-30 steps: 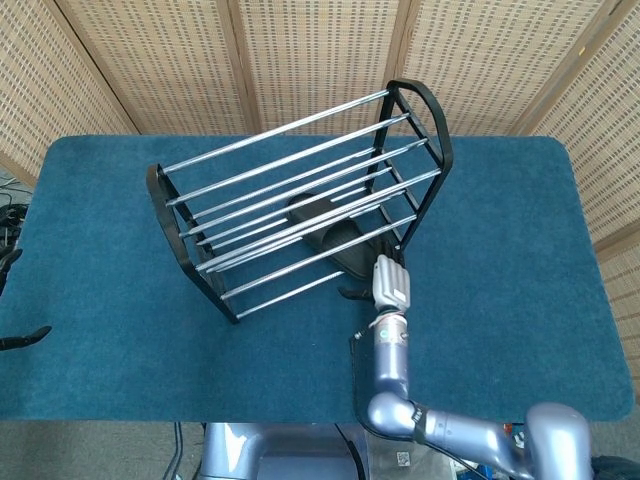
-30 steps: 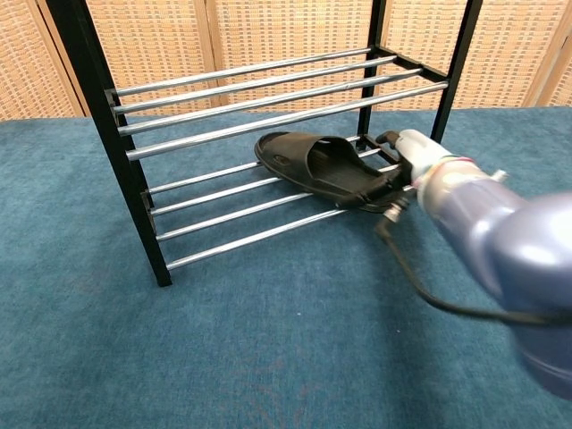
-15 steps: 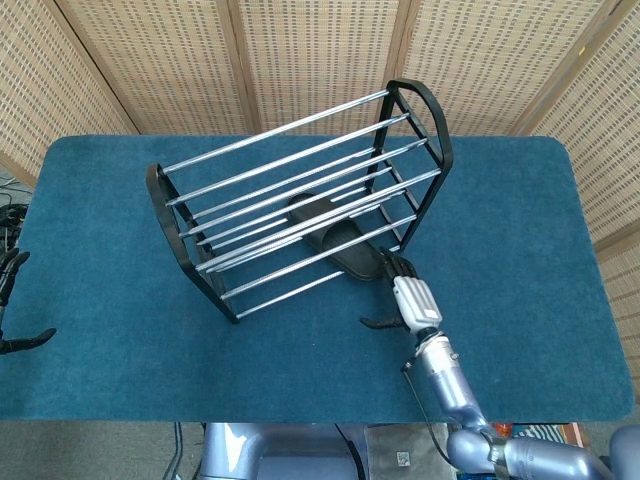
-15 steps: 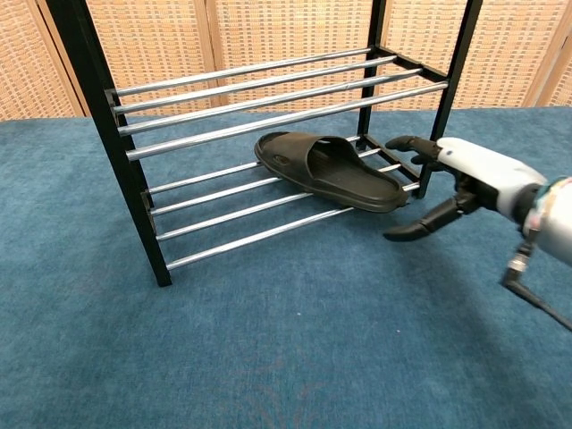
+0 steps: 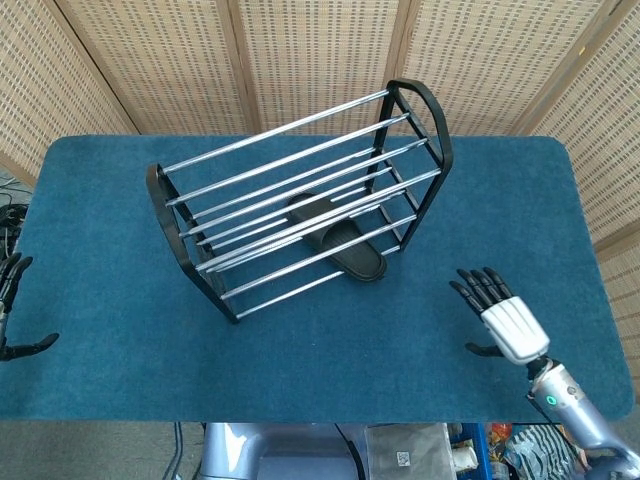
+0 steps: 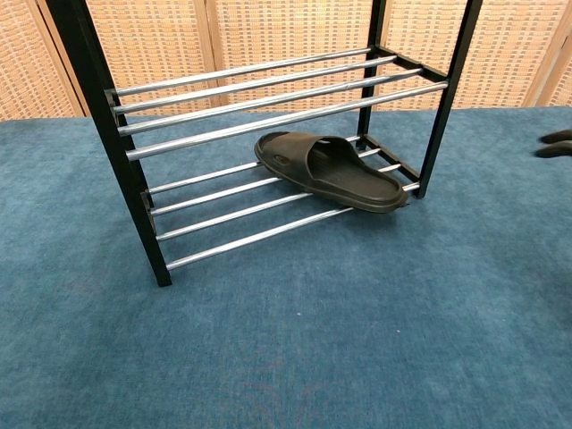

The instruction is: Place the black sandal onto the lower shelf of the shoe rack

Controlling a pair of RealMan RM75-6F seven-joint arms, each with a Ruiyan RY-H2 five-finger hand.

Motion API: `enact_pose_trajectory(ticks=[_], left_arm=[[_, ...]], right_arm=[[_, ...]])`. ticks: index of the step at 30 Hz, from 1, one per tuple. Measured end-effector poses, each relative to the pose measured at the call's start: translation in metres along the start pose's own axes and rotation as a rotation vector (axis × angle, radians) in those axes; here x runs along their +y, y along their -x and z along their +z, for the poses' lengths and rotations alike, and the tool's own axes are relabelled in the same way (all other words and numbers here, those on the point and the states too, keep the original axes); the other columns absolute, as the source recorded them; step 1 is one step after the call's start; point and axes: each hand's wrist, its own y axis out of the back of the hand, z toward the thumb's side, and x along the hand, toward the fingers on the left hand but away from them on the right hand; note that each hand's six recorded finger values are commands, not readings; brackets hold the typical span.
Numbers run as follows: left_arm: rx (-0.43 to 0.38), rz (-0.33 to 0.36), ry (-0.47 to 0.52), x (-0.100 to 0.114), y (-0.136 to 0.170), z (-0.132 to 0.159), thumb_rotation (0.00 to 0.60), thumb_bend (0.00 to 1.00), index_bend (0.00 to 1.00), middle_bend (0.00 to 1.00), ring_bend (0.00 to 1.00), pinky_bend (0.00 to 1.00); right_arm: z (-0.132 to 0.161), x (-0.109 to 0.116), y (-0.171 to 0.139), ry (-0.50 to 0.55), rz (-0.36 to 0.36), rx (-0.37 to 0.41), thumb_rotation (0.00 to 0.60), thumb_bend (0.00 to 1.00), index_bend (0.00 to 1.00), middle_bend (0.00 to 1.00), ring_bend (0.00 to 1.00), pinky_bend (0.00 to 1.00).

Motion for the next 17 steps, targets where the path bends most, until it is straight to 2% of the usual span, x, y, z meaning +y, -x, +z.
enact_pose_trajectory(ticks=[4, 10, 17], left_arm=[[-0.001, 0.013, -0.003, -0.003, 0.01, -0.002, 0.6, 0.12, 0.0, 0.0, 0.0, 0.0], [0.004, 0.014, -0.007, -0.008, 0.02, -0.008, 0.6, 0.12, 0.0, 0.0, 0.0, 0.0], [-0.003, 0.017, -0.015, -0.011, 0.023, -0.007, 0.6, 0.12, 0.0, 0.0, 0.0, 0.0]], right_arm=[[-0.008, 0.002, -0.032, -0.021, 0.009, -0.099, 0.6, 0.0, 0.0, 0.0, 0.0, 0.0], [-0.003, 0.031, -0.074, 0.014, -0.102, -0.231, 0.6, 0.0, 0.0, 0.0, 0.0, 0.0], [0.003, 0.055, -0.086, 0.057, -0.173, -0.289, 0.6, 0.0, 0.0, 0.0, 0.0, 0.0]])
